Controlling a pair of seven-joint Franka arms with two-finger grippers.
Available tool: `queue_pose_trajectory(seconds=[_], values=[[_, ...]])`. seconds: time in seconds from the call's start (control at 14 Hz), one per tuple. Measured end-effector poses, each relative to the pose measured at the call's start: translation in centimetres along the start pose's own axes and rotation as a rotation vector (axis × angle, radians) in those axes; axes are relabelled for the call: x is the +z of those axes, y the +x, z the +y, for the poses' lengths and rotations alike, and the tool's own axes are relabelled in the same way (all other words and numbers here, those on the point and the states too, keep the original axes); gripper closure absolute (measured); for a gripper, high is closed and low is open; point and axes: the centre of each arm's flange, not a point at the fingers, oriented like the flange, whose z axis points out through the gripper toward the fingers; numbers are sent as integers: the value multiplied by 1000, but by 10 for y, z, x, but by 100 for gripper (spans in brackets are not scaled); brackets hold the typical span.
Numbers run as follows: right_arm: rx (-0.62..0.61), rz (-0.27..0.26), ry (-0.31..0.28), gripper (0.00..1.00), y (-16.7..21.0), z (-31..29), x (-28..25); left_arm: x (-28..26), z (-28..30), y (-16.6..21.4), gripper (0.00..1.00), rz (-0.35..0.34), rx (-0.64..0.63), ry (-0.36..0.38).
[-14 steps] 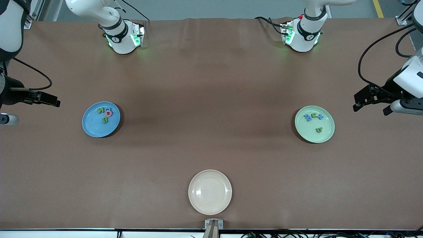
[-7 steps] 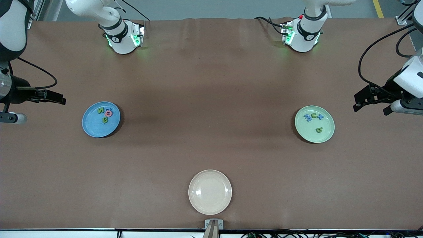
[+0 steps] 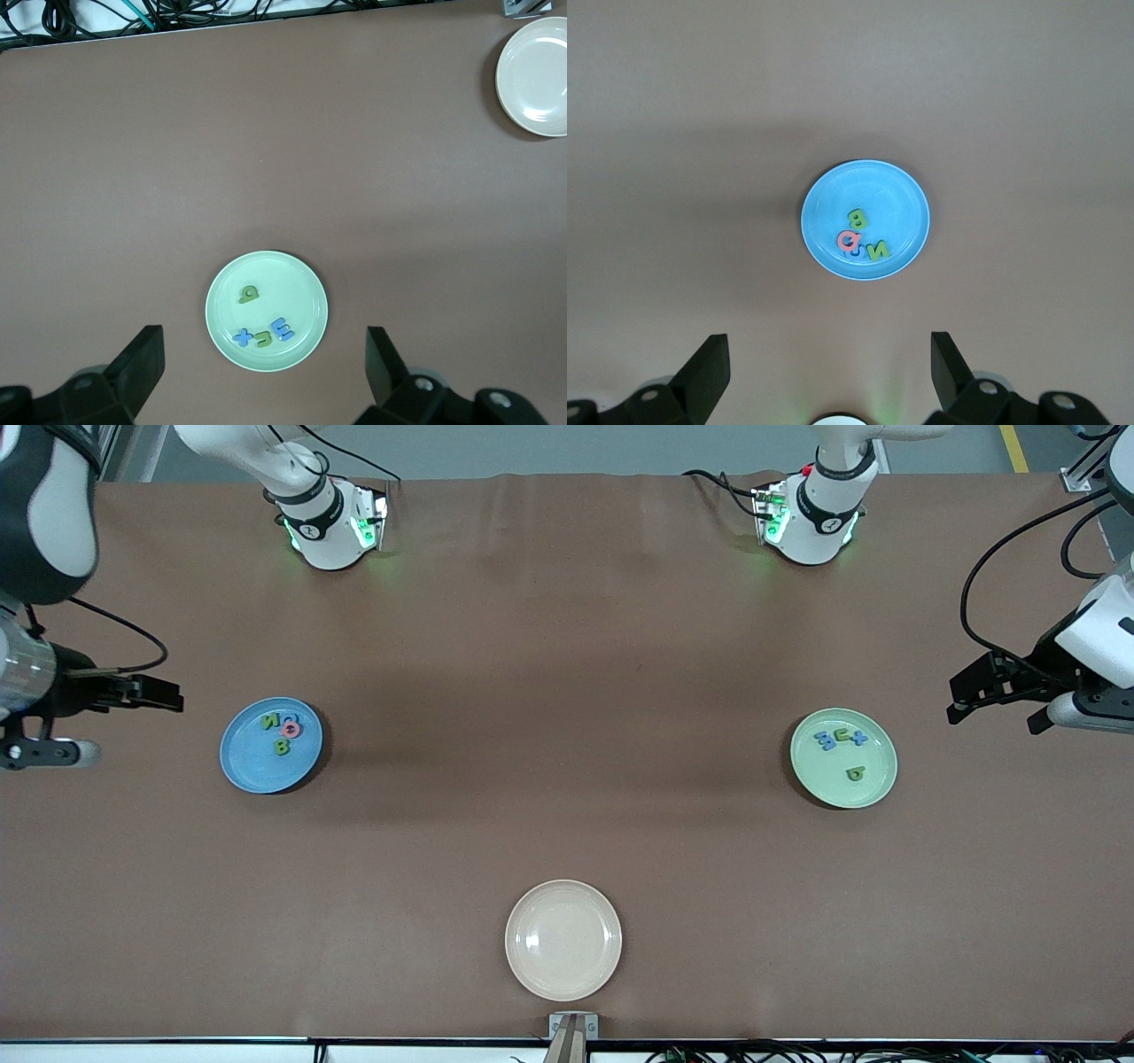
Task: Sort uppercase to blue plate, lowercase to green plate
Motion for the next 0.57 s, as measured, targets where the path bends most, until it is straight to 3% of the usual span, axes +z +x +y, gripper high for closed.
queue_pose_trajectory(seconds=[0.57], values=[[3,66,61,0,-57,23,-39,0,-2,0,0,-1,-3,0]])
